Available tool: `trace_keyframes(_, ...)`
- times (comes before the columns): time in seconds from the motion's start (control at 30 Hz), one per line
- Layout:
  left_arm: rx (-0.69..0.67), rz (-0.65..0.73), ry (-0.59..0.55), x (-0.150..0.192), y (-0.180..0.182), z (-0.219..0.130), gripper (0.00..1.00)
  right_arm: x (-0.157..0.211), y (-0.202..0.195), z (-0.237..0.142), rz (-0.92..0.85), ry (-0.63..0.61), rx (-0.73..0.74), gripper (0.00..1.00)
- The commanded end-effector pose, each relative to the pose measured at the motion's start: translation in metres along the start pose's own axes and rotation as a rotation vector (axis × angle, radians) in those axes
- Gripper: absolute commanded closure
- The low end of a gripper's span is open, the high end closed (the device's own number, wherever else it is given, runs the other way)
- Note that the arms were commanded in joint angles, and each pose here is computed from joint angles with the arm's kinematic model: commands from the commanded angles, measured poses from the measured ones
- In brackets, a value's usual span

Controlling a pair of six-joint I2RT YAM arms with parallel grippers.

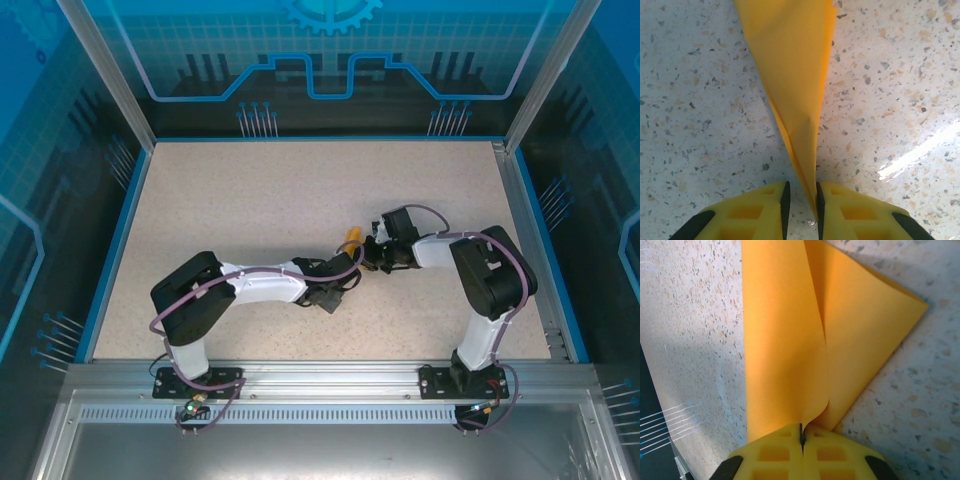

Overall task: Fold a paper plane with a square sheet of paper (pick it up from the middle)
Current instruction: Fold the wing for the fifth time at the center of the table.

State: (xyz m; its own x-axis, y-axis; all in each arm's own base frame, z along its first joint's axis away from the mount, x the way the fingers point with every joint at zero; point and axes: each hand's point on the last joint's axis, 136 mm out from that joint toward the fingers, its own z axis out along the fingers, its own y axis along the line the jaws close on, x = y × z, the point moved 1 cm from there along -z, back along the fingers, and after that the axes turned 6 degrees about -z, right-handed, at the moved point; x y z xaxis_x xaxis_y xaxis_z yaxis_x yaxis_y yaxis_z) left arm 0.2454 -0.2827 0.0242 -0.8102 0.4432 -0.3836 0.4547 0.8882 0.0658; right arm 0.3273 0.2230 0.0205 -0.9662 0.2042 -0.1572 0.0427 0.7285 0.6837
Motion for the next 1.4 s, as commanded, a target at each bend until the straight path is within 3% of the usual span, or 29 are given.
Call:
trace_keyframes(0.0,-0.019,0.019,0.008,0.005,0.01,-0.005,0.78,0.006,-0.009,0.006,-0.002,0.027,0.049,1.0)
trace_keyframes(0.3,-0.027,0.022,-0.005,0.0,0.014,-0.009,0.84,0.011,-0.02,0.009,0.012,0.044,0.092,1.0)
trace_keyframes(0.53,-0.002,0.033,0.009,0.002,0.012,-0.013,0.78,0.012,-0.026,0.008,0.011,0.049,0.127,1.0)
trace_keyframes(0.7,0.174,-0.057,-0.014,-0.01,-0.004,-0.039,0.71,0.014,-0.028,0.008,0.013,0.053,0.132,1.0)
trace_keyframes(0.9,0.327,-0.214,-0.055,-0.034,0.003,-0.064,0.71,0.017,-0.03,0.011,0.019,0.061,0.128,1.0)
trace_keyframes(1.1,0.365,-0.324,-0.075,-0.051,0.013,-0.048,0.8,0.019,-0.031,0.012,0.025,0.061,0.122,1.0)
trace_keyframes(1.37,0.414,-0.329,-0.061,-0.057,0.003,-0.024,0.81,0.017,-0.029,0.013,0.03,0.057,0.112,1.0)
